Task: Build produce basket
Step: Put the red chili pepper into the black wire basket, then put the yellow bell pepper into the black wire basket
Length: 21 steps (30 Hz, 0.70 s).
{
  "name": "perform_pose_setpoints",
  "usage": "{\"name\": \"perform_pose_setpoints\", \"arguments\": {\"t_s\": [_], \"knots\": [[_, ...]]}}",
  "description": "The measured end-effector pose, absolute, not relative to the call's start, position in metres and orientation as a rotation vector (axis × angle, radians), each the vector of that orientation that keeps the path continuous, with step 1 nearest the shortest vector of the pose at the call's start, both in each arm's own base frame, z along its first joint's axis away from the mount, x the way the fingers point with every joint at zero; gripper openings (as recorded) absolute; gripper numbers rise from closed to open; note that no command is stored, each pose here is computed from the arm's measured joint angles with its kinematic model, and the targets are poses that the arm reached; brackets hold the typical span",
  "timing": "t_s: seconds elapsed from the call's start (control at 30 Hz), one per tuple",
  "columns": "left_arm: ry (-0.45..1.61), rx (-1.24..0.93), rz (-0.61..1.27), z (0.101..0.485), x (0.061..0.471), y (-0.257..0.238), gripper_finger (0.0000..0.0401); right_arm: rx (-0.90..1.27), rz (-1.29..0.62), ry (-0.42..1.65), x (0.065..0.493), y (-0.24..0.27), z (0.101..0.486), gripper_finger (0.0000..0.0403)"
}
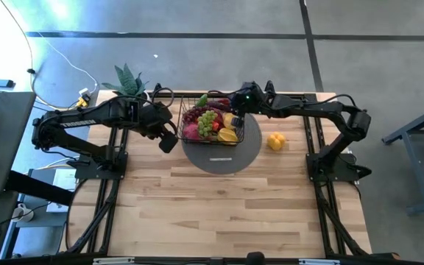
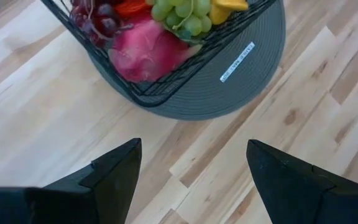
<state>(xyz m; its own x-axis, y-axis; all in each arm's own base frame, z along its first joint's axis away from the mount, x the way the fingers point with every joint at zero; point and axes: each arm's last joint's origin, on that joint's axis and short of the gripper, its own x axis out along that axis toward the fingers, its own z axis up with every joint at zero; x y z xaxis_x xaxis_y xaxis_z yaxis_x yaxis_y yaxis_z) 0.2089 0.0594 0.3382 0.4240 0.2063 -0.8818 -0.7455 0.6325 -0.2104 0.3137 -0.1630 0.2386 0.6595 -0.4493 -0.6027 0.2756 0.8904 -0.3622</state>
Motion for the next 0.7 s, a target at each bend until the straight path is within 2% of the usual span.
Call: {"name": "perform_pose_setpoints", "arguments": {"t_s": [0.47, 0.7], "knots": [[0.887, -0.666, 0.490, 0.345, 0.215, 0.058, 0.0282, -0.135, -0.458, 0.718, 0.314, -0.162, 0.239, 0.0211], [0.806, -0.645, 0.479, 0.360, 0.199, 0.052, 0.0282, -0.056, -0.500, 0.642, 0.320, -0.165, 0.260, 0.0228]]}}
